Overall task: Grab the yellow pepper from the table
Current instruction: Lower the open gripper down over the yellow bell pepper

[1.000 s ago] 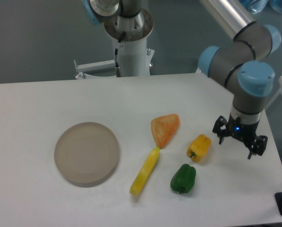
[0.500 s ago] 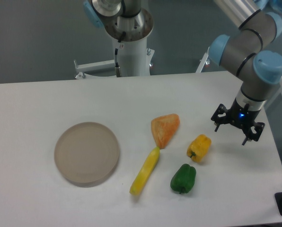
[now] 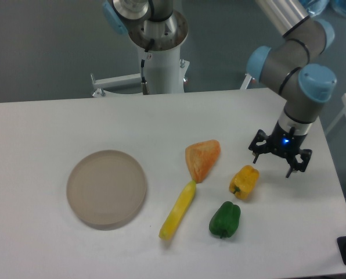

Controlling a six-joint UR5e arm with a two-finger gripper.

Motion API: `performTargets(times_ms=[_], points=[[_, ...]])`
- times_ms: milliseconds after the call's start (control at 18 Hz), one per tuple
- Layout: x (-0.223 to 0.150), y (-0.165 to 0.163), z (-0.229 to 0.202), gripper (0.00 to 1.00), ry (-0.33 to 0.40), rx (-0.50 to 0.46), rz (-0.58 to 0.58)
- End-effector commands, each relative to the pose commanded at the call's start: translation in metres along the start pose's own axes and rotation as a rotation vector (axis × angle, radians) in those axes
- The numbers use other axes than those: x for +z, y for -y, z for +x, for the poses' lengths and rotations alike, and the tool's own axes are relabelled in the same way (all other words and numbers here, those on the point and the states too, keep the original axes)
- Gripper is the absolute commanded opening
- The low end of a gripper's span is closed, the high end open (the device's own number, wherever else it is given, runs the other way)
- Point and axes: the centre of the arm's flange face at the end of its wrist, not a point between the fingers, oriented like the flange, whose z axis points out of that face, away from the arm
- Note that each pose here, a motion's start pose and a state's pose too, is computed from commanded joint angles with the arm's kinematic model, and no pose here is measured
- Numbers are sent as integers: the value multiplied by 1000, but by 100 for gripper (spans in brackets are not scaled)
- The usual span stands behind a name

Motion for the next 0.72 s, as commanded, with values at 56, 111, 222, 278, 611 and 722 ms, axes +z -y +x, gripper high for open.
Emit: performTargets(times_ms=[56,111,222,278,611,722], points=[[3,2,4,100,-6,6,-2],[4,3,6,100,-9,10,-3],[6,2,11,100,-17,11,-6],[4,1,16,100,-18,9,-6],[11,6,29,100,-31,22,-11],[15,11,33,100,-23,35,-6]])
